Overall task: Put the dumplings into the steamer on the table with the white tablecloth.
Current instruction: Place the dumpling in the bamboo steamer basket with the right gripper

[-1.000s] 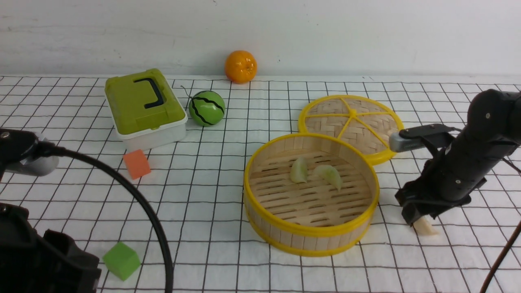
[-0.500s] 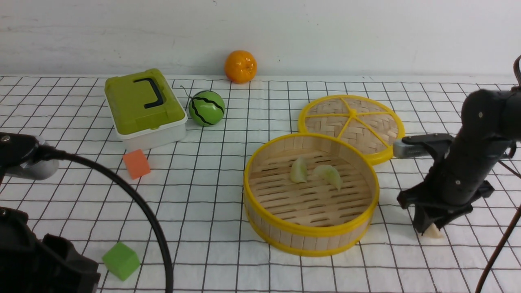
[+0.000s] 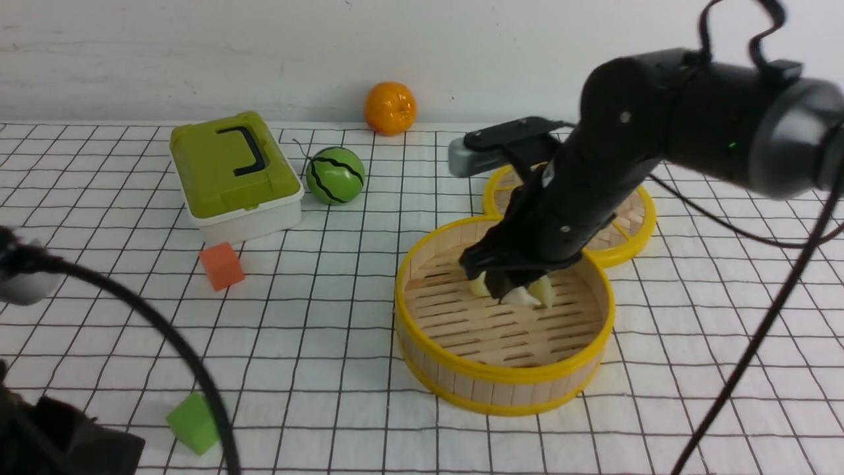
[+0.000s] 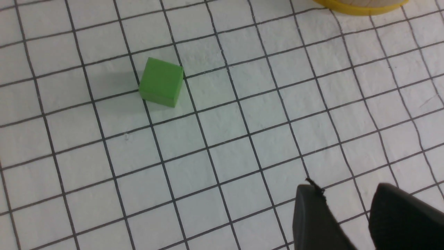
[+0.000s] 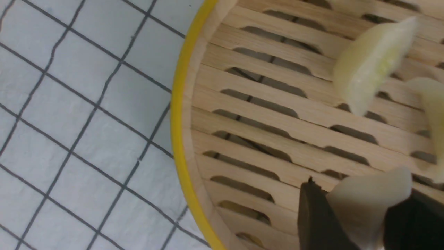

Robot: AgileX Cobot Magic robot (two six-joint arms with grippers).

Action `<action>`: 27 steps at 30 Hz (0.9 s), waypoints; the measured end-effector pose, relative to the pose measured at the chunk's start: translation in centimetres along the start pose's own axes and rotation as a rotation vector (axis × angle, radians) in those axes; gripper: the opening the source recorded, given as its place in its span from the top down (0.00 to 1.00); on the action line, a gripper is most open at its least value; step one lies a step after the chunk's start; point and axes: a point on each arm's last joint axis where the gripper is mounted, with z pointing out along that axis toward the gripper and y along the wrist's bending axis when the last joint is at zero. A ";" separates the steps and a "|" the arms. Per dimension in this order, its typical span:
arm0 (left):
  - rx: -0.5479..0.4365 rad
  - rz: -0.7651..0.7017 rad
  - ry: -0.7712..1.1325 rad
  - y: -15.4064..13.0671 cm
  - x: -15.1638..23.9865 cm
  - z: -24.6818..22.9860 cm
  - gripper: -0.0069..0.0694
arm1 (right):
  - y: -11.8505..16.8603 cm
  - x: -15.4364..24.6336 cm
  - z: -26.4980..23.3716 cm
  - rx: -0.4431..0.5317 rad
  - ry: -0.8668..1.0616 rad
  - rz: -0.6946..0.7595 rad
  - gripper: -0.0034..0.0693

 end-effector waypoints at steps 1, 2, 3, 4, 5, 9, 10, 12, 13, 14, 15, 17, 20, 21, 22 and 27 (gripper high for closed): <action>0.008 0.006 -0.024 0.2 0.4 -0.6 0.60 | 0.1 0.0 1.0 0.000 0.008 0.014 0.63; 0.012 0.012 -0.053 0.5 1.1 -1.2 0.60 | 0.1 0.1 2.2 0.004 0.017 0.031 0.63; 0.016 0.013 -0.073 0.7 1.5 -1.6 0.60 | 0.0 0.2 3.0 0.008 0.029 0.043 0.63; 0.016 0.015 -0.078 0.7 1.7 -1.7 0.60 | 0.0 0.2 3.2 0.009 0.031 0.046 0.63; 0.017 0.018 -0.109 1.2 2.7 -2.3 0.60 | -0.3 0.4 4.5 0.021 0.055 0.058 0.63; 0.017 0.025 -0.195 2.5 5.7 -3.3 0.60 | -0.7 0.7 6.2 0.036 0.082 0.069 0.55; 0.015 0.027 -0.214 2.8 6.4 -3.3 0.60 | -0.7 0.6 6.3 0.036 0.076 0.069 0.51; 0.012 0.030 -0.234 3.0 7.0 -3.3 0.60 | -0.7 0.6 6.4 0.037 0.073 0.068 0.46; 0.015 0.032 -0.264 3.3 7.6 -3.3 0.60 | -0.7 0.6 6.4 0.038 0.074 0.067 0.42; 0.016 0.033 -0.288 3.5 8.1 -3.5 0.60 | -0.7 0.6 6.3 0.038 0.077 0.067 0.38; 0.018 0.033 -0.302 3.6 8.3 -3.6 0.60 | -0.6 0.6 6.0 0.038 0.080 0.066 0.35; 0.023 0.032 -0.318 3.7 8.6 -3.7 0.60 | -0.5 0.6 5.1 0.036 0.085 0.064 0.34; 0.024 0.032 -0.329 3.8 8.6 -3.8 0.60 | -0.1 0.3 1.4 0.033 0.054 0.043 0.34; 0.024 0.032 -0.329 3.8 8.6 -3.8 0.60 | -0.1 0.4 1.4 0.033 0.057 0.041 0.34; 0.024 0.033 -0.332 3.7 8.6 -3.8 0.60 | 0.3 0.2 -1.6 0.032 0.010 0.014 0.37; 0.023 0.033 -0.332 3.8 8.6 -3.8 0.60 | 1.1 1.0 -10.4 0.023 -0.135 -0.050 0.48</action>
